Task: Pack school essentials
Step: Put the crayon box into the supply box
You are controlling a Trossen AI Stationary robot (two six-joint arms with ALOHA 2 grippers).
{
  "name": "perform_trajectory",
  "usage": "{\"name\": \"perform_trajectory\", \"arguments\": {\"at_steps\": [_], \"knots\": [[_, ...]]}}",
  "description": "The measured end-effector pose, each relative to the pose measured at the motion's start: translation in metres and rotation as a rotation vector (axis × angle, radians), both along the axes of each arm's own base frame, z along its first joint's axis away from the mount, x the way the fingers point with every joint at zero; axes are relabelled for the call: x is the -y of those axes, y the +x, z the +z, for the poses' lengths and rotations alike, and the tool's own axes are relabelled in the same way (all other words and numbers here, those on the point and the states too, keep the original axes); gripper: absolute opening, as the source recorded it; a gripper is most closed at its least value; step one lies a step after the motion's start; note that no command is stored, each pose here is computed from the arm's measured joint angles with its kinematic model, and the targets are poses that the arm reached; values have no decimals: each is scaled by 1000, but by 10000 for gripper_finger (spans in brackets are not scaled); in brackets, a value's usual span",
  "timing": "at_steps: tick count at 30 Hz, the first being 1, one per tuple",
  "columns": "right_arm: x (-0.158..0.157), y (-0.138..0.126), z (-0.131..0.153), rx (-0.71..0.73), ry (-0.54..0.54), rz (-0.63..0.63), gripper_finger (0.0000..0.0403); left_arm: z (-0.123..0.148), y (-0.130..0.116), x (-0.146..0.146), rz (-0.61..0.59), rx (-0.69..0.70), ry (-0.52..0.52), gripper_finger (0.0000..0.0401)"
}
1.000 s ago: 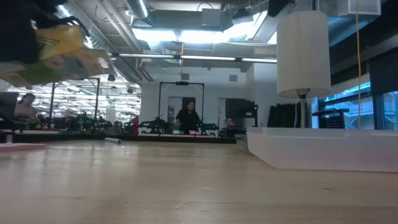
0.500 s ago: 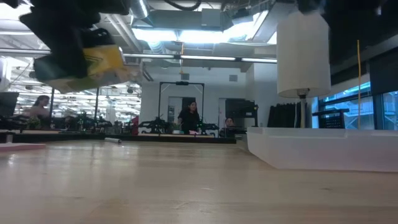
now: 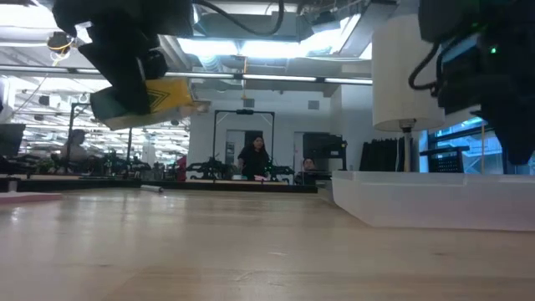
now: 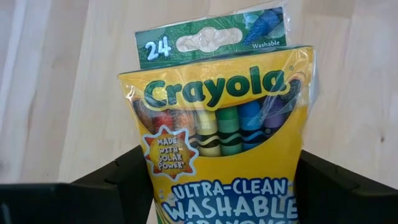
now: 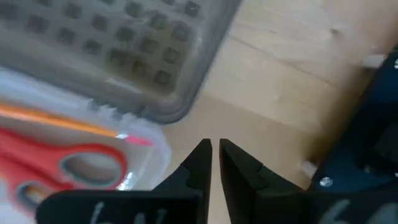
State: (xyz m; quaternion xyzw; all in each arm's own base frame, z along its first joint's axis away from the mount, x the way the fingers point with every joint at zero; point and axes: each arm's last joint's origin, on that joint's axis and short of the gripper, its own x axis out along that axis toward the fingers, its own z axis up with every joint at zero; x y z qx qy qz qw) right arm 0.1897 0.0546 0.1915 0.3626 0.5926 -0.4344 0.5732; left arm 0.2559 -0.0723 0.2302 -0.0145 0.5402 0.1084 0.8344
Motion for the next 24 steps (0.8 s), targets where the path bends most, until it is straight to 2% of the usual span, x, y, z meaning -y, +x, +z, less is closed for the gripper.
{"name": "perform_trajectory", "arguments": {"at_steps": [7, 24], "knots": [[7, -2, -16, 9, 8, -35, 35, 0, 0, -2, -2, -2, 4, 279], [2, 11, -30, 62, 92, -37, 35, 0, -1, 1, -24, -11, 2, 279]]}}
